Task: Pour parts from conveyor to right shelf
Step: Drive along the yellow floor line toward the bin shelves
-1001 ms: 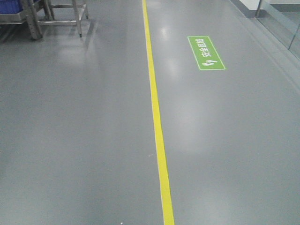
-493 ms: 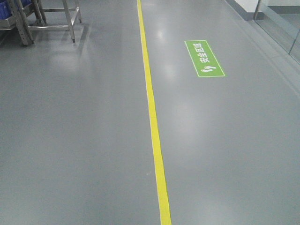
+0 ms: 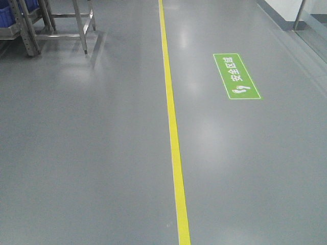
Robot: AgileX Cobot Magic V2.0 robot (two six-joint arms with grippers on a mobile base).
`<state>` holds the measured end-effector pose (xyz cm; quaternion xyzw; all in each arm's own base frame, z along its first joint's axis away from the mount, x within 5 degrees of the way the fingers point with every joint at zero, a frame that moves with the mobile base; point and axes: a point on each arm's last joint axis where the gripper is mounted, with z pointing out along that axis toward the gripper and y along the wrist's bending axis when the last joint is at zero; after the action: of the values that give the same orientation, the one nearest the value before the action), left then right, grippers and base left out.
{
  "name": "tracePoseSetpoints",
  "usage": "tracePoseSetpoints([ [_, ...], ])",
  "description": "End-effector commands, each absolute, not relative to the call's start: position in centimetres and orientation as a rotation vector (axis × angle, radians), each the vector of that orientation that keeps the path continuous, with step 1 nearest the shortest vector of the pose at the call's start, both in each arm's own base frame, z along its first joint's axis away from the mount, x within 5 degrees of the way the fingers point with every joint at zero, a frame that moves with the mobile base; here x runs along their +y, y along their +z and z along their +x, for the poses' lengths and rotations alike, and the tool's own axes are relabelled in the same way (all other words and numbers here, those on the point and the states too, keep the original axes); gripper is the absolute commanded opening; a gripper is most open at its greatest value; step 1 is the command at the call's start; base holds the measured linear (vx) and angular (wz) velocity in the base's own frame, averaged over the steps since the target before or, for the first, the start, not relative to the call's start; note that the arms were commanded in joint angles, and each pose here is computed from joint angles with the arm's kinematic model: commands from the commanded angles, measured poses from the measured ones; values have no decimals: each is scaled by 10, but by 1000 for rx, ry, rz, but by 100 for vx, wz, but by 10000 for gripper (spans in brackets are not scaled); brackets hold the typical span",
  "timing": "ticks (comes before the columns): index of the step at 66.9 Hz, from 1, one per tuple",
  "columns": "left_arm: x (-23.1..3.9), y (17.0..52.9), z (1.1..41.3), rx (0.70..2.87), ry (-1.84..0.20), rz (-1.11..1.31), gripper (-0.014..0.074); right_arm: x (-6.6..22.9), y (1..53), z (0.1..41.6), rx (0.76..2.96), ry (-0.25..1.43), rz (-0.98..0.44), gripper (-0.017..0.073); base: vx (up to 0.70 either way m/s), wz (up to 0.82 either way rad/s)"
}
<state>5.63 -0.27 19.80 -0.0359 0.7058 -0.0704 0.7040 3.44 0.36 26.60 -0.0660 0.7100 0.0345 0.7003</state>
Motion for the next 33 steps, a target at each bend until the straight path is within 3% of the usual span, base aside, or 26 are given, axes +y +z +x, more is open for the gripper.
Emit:
tracePoseSetpoints([
  [1,-3,198,56,1509,-176,-81,-6,3,281,32,1483,67,-148,-4,52,4],
  [33,-3,198,56,1509,-176,-81,-6,3,281,32,1484,68,-147,-4,60,1],
])
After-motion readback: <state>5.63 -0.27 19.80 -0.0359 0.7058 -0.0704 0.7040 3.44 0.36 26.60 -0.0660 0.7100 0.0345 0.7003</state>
